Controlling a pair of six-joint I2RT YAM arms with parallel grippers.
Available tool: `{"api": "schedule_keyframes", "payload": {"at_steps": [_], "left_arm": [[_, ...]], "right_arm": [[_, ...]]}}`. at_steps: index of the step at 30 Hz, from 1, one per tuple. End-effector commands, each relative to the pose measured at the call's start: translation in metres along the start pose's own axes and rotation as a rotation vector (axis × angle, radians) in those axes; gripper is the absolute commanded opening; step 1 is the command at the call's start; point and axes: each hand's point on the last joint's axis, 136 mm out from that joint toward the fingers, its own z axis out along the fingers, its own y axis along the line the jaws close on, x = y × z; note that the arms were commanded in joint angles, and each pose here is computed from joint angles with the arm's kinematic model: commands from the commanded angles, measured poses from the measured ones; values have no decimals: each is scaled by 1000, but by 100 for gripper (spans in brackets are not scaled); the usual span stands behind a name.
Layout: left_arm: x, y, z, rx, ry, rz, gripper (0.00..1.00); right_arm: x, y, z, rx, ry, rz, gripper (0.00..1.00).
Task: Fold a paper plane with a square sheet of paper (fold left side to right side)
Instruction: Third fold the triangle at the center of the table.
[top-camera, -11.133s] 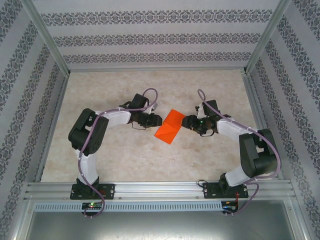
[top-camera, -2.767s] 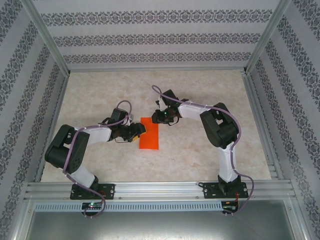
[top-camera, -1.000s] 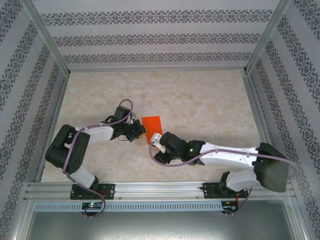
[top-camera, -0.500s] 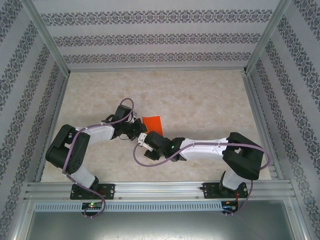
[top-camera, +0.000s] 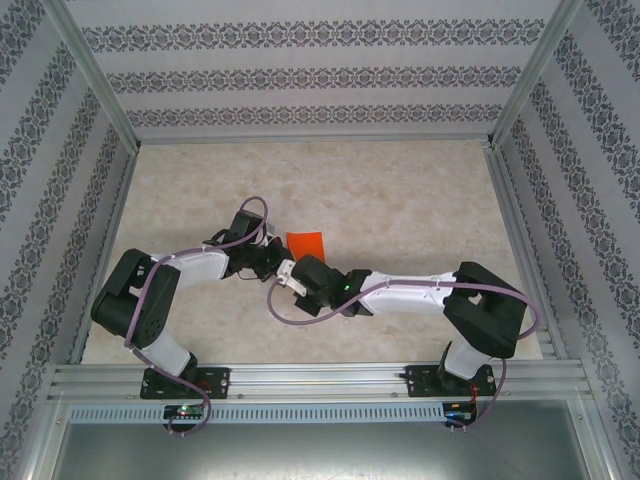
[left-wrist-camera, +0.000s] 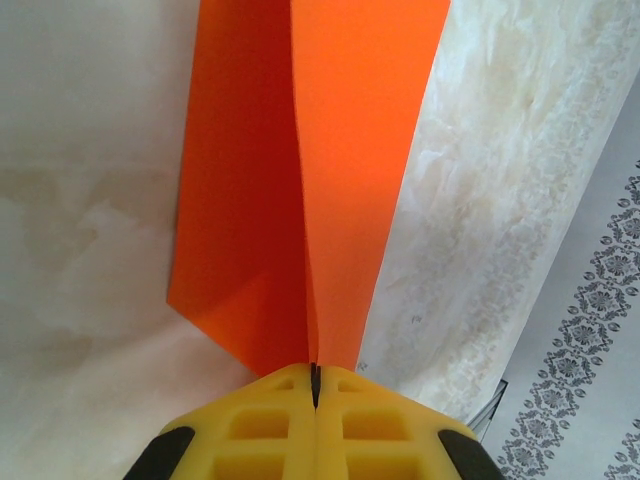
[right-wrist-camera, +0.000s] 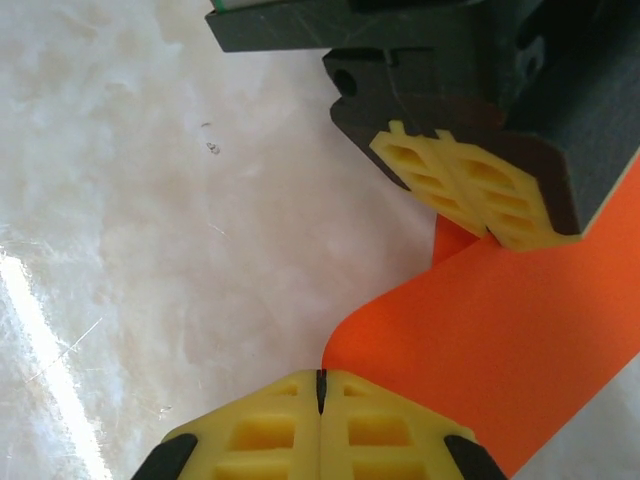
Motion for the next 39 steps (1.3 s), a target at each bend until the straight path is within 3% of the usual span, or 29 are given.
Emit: {"api": "schedule_keyframes", "payload": {"at_steps": [1, 7, 11, 18, 26, 33, 39], "left_arm": [[4, -4, -1, -23, 16, 28, 1], [-1, 7, -23, -127, -15, 89, 36], [-9, 9, -41, -137, -38, 99, 41], [-27, -24, -29, -71, 9, 185, 25], [-50, -56, 23, -19, 128, 250, 14], [-54, -46, 65, -45, 200, 230, 12], [-48, -24, 80, -115, 231, 219, 9]], "right_arm": [[-6, 0, -5, -42, -14, 34, 0], [1, -2, -4, -102, -1, 92, 0], [4, -4, -3, -132, 7, 129, 0], [1, -10, -1, -188, -7, 222, 0], [0, -17, 5, -215, -8, 290, 0], [1, -22, 9, -228, 8, 328, 0], [3, -30, 9, -240, 16, 388, 0]]}}
